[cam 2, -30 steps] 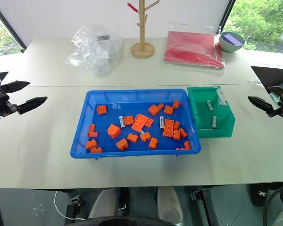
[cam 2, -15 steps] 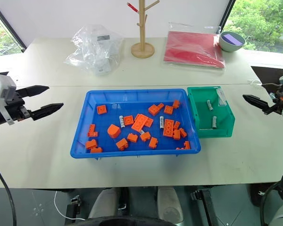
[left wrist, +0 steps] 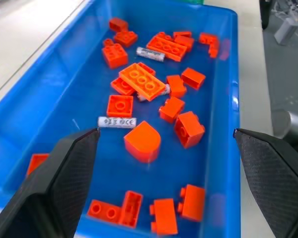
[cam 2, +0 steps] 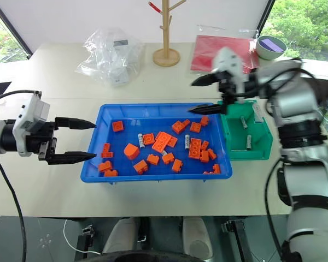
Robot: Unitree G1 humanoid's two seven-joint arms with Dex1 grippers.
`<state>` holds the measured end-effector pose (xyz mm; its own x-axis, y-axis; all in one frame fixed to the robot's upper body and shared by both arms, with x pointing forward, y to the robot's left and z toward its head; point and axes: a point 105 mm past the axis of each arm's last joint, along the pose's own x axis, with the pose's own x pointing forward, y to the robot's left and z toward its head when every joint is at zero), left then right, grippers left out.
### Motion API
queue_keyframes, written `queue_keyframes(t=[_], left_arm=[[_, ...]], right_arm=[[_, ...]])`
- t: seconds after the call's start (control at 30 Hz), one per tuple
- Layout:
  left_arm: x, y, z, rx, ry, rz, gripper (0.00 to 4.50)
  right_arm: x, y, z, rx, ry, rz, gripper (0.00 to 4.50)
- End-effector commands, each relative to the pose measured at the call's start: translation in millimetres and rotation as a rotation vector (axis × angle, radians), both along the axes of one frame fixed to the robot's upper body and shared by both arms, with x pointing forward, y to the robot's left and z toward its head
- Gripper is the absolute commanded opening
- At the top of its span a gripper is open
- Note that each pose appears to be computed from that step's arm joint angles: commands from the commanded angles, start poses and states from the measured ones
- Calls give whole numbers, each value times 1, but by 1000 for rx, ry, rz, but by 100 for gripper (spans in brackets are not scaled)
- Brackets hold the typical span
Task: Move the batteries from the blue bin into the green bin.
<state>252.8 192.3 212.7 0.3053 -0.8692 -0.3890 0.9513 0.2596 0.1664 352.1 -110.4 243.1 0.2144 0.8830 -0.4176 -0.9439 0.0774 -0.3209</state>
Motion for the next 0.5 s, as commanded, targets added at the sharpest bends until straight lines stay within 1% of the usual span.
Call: queue_keyframes(t=[0.03,0.1,0.17,0.23,0.4,0.5], left_arm=[[-2,-4,5,31,-30,-39,450],[-3,-5,5,28,-28,-43,450],[-2,-5,3,26,-23,-37,450],[-2,-4,1,29,-23,-32,450],[-1,-3,1,28,-31,-17,450],[-1,-2,2,24,-36,-9,450]], right_arm=[[2,41,-3,-45,-17,73,450],[2,57,-11,-65,-6,108,450],[0,79,-28,-111,-8,167,450],[0,94,-40,-139,-6,207,450],[5,100,-66,-225,-42,257,450],[7,105,-78,-244,-15,262,450]])
